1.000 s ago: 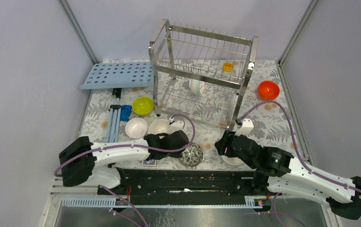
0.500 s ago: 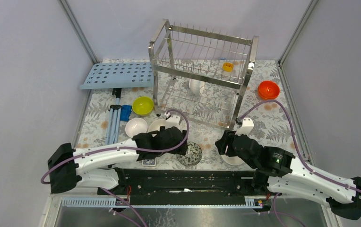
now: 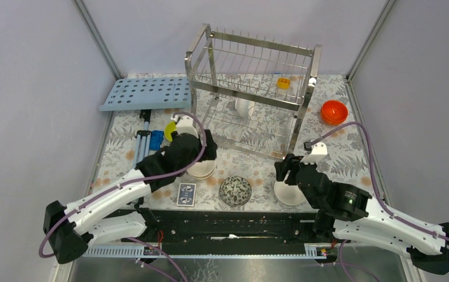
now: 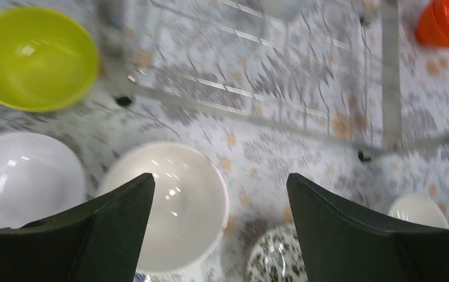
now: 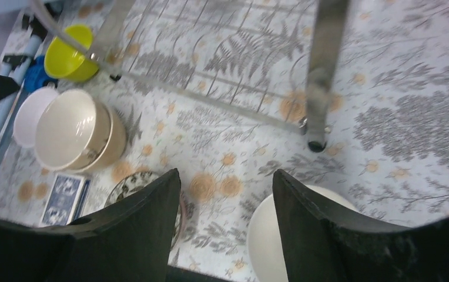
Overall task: Unload the bowls from the dish rack
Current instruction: Move the bowl to the center of the board, then adjust the dish rack at the center of the board.
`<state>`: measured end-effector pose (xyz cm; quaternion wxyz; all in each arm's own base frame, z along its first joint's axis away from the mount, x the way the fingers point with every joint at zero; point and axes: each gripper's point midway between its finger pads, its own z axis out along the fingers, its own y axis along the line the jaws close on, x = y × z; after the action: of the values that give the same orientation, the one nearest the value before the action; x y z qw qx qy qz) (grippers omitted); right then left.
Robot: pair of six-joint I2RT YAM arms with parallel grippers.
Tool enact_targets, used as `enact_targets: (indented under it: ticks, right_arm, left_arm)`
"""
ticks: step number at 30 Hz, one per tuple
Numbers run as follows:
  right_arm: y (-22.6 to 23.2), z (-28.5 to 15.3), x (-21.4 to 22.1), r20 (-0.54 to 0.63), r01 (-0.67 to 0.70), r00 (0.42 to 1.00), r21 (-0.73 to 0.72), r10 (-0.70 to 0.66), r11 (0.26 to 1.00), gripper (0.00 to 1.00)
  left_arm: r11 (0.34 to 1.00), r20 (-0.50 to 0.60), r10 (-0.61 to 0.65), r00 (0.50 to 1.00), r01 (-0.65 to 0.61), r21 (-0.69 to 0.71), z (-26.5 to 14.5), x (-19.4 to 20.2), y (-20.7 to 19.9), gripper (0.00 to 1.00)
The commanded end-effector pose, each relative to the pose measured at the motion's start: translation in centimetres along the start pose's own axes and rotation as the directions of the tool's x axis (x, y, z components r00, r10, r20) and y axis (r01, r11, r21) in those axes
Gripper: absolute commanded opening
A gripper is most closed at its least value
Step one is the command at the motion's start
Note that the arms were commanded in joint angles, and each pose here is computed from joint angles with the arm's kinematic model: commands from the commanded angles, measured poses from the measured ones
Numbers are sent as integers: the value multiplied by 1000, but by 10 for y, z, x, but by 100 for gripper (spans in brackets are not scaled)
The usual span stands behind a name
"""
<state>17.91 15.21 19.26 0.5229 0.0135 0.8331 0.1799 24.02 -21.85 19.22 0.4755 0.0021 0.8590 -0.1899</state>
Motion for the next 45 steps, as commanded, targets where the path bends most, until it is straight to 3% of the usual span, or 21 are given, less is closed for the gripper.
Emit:
enact_targets:
  ticks: [1,5,9,15,23,34,45]
  right_arm:
    - [-16,-8,-49,169,-28,986,116,8,993,68]
    - [-34,-7,-60,184,42,978,287,-98,957,71]
    - [-39,0,-70,208,63,967,359,-145,931,77]
    - [-60,37,-78,212,-32,976,365,-50,930,80]
    - [-81,79,-77,172,-88,985,401,19,912,70]
    - [-128,100,-99,220,-177,972,486,76,856,61]
    - [-162,130,-136,286,-147,958,499,-3,854,60]
  left_arm:
    - [999,171,-41,984,42,-4,-12,-72,11,88]
    - [999,200,-37,979,42,-19,-14,-93,17,88]
    - [998,186,-50,981,54,-17,-13,-91,19,88]
    - [997,149,-80,986,82,-13,-14,-72,26,88]
    - [995,104,-97,990,99,-13,-18,-48,36,88]
    - [994,75,-106,992,107,-21,-19,-28,45,88]
    - [995,62,-100,993,101,-8,-16,-25,43,88]
